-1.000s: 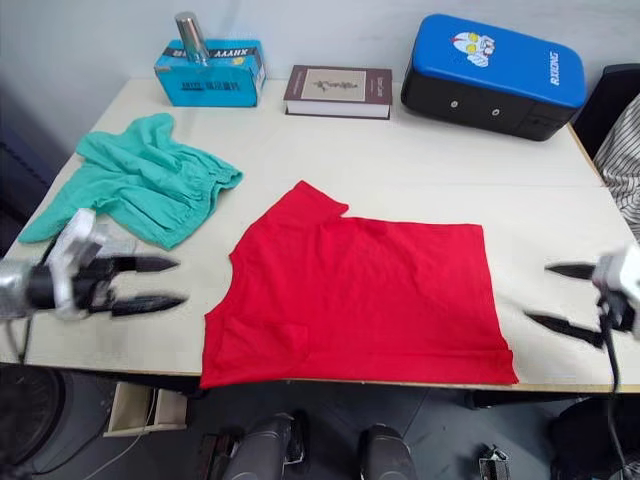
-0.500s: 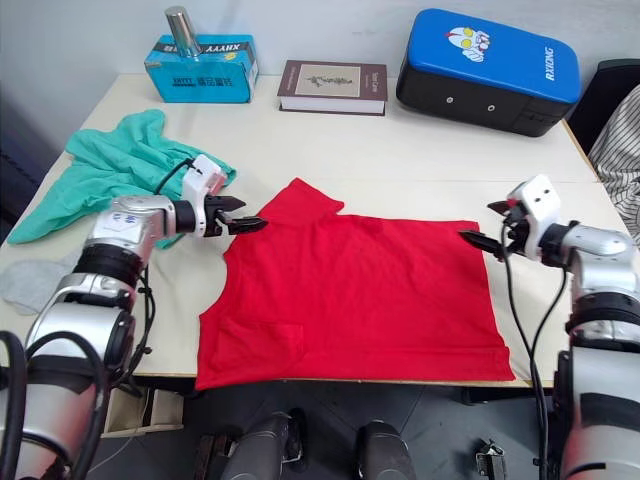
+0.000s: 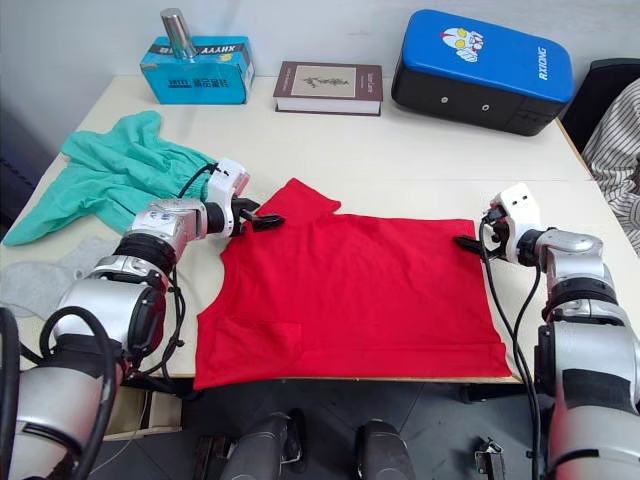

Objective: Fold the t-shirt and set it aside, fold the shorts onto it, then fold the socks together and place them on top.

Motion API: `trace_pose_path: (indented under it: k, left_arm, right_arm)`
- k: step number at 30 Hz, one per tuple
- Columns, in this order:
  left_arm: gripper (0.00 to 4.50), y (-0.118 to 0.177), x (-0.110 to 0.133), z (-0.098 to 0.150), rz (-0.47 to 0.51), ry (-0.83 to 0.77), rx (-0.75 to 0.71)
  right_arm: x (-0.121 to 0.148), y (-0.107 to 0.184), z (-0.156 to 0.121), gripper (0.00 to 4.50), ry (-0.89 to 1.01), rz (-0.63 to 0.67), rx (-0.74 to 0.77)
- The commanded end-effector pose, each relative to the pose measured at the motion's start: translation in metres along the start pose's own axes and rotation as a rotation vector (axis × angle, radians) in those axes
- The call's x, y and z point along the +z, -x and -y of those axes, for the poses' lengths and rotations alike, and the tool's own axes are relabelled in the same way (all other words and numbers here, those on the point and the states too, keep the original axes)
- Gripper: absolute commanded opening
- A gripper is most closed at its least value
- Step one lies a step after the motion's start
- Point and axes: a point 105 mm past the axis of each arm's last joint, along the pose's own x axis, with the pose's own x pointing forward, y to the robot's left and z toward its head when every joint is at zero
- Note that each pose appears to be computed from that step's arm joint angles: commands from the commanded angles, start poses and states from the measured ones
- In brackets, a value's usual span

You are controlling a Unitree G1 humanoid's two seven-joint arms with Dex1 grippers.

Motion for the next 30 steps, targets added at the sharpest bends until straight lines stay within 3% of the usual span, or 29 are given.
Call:
trace_pose_path:
  k: [1, 4, 9, 14, 15, 21, 30]
  left_arm:
    - [4.11, -0.002, -0.001, 0.005, -0.004, 0.025, -0.03]
    - [3.37, -0.003, -0.001, 0.007, -0.004, 0.034, -0.048]
    - [1.81, -0.002, -0.006, 0.005, -0.014, -0.003, -0.038]
    - [0.12, 0.0, -0.003, 0.0, 0.045, -0.004, -0.012]
    - [0.0, -0.001, -0.001, 0.0, 0.065, 0.0, -0.011]
    - [0.0, 0.001, 0.005, -0.001, 0.199, 0.039, -0.005]
    - [0.0, 0.026, 0.028, -0.015, 0.365, 0.049, -0.018]
  right_arm:
    - [0.013, -0.002, -0.004, 4.5, -0.034, 0.04, 0.037]
    - [0.016, -0.006, -0.008, 3.91, -0.055, 0.064, 0.044]
    - [0.011, -0.007, -0.009, 2.19, -0.038, 0.049, 0.039]
    - [0.01, -0.006, -0.008, 0.35, -0.008, 0.07, 0.034]
    - [0.011, -0.005, -0.007, 0.04, -0.006, 0.079, 0.033]
    - [0.017, 0.008, -0.001, 0.04, 0.023, 0.156, 0.033]
    - [0.028, 0.027, 0.005, 0.04, 0.066, 0.26, 0.055]
